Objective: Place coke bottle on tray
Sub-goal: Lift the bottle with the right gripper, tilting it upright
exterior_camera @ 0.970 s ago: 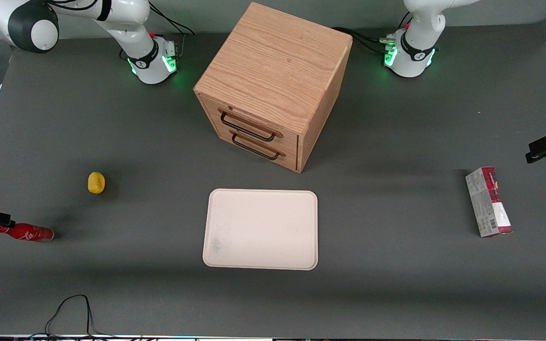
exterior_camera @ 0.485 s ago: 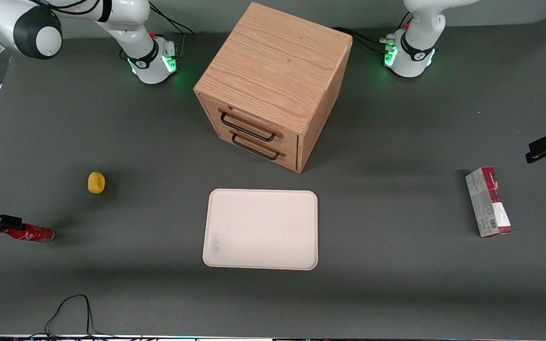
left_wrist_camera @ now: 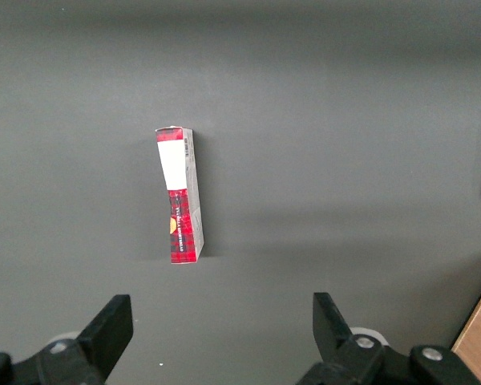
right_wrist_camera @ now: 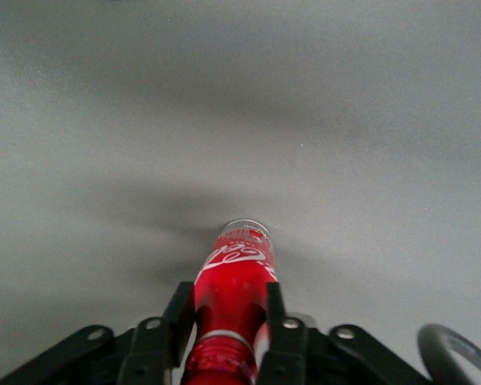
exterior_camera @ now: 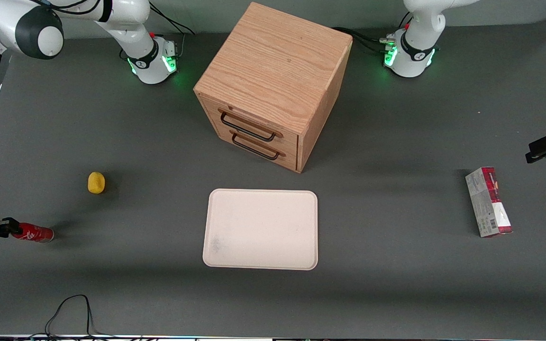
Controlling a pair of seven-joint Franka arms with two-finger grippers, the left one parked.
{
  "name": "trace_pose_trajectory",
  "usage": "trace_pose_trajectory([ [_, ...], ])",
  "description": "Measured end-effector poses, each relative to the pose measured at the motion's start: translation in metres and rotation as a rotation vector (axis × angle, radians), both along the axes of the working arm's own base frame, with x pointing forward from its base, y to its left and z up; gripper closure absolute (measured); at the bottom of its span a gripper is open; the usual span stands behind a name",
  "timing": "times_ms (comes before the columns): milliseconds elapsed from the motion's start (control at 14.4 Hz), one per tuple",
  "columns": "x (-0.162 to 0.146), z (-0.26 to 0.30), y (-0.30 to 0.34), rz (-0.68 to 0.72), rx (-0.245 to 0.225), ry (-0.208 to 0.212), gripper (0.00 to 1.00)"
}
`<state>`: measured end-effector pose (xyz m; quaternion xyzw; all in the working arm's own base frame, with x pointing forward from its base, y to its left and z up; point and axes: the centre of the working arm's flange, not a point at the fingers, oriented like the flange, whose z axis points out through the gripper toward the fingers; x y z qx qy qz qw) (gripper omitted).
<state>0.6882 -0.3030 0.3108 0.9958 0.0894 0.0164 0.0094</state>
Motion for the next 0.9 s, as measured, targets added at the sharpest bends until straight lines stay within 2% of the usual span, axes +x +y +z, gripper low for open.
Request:
trace_pose_trajectory([
  [485, 0.001, 0.019, -0.002, 0.057, 0.0, 0.002, 0.65],
  [693, 0.0, 0.07, 0.001, 0.076, 0.018, 0.029, 0.65],
  [901, -0.014, 0.145, 0.007, 0.087, 0.026, 0.033, 0.65],
])
